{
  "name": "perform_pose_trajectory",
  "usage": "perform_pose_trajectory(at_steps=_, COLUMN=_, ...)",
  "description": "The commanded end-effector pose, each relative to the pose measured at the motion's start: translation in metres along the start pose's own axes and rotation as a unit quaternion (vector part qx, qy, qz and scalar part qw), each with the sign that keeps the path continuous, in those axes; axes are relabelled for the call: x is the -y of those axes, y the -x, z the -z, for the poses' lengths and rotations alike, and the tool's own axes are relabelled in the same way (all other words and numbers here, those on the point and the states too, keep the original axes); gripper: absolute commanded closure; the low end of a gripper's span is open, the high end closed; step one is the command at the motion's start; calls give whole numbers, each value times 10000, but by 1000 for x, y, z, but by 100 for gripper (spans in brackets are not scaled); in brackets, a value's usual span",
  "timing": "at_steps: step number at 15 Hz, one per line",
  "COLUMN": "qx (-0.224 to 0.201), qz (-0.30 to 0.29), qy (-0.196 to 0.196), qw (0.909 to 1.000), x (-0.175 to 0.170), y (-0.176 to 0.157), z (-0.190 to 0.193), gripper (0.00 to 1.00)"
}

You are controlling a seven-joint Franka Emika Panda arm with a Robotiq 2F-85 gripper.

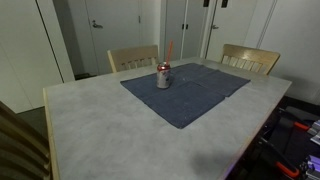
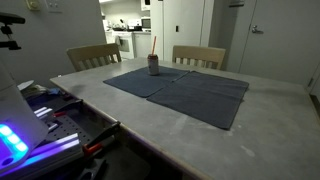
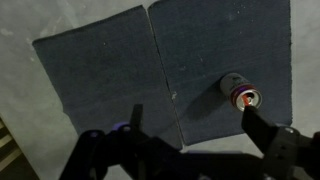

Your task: Remove the straw from the can and put it on the table

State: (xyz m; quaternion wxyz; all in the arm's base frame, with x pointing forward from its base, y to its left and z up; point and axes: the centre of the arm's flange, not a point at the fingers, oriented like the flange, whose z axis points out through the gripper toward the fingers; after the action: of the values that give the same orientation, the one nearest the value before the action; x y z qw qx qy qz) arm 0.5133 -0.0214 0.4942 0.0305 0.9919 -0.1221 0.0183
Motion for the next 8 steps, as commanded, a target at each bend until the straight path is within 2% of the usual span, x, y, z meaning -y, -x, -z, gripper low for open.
perform_pose_trajectory(at_steps=1, qx=-36, qz=139, qy=275, qw=9995, x=6, y=-35, z=1, gripper=0)
perform_pose_trajectory(at_steps=8, qx=-105, qz=587, qy=526, qw=9968, x=14, y=-86, z=5, gripper=0)
